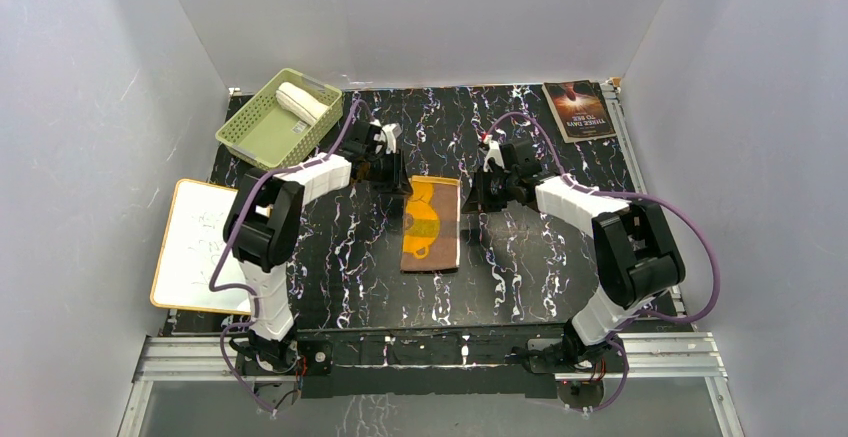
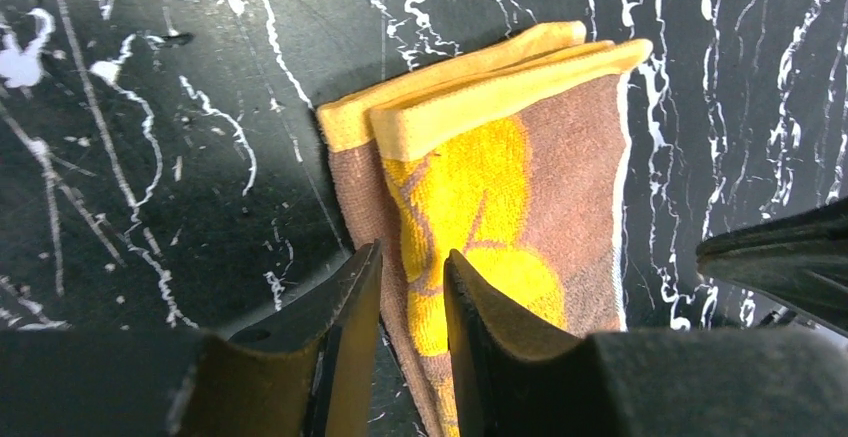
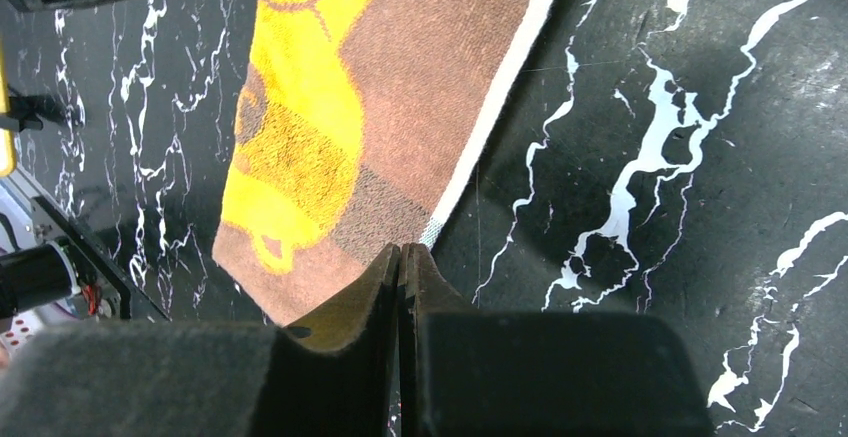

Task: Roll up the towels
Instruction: Roll the towel at the center of the board.

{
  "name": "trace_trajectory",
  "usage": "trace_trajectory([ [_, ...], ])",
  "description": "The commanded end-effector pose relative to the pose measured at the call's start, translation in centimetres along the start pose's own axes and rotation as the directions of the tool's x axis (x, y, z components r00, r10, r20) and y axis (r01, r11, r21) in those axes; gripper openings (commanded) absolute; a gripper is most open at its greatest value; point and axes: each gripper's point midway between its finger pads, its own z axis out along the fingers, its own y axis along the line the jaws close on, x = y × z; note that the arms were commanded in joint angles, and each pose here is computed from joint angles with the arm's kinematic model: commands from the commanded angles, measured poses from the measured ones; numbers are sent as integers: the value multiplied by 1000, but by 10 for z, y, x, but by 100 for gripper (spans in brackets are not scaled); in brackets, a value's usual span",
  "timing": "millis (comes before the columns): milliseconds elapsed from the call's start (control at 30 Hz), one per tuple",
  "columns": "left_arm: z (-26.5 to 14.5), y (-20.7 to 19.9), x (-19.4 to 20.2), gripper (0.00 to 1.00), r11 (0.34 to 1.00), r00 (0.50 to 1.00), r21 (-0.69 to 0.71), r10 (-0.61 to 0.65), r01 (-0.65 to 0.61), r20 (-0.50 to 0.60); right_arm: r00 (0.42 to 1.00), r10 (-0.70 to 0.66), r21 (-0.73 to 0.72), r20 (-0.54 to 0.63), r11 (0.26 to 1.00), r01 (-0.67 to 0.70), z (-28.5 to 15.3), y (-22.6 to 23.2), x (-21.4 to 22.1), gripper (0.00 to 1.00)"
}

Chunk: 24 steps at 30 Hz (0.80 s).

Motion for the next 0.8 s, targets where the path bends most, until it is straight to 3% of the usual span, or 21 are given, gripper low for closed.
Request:
trace_trajectory([
  [0, -37, -11, -26, 29, 998, 994, -35, 60, -57, 96, 992, -111, -68, 67, 991, 116, -20, 28, -17, 2],
  [133, -70, -40, -33, 28, 994, 981, 49, 91, -101, 173, 984, -171, -107, 46, 979, 175, -26, 44, 6, 0],
  [367, -77, -91, 29, 0, 954, 986, 257, 131, -153, 99, 985, -152, -222, -78, 966, 132, -4, 69, 67, 0],
  [600, -64, -95, 87, 0, 923, 1000, 384, 21, -27, 20, 989, -97, -305, -114, 951, 58, 12, 80, 84, 0],
  [767, -48, -80, 117, 0, 922, 999, 385, -34, 46, -38, 985, -81, -295, -152, 955, 33, 18, 72, 96, 0],
])
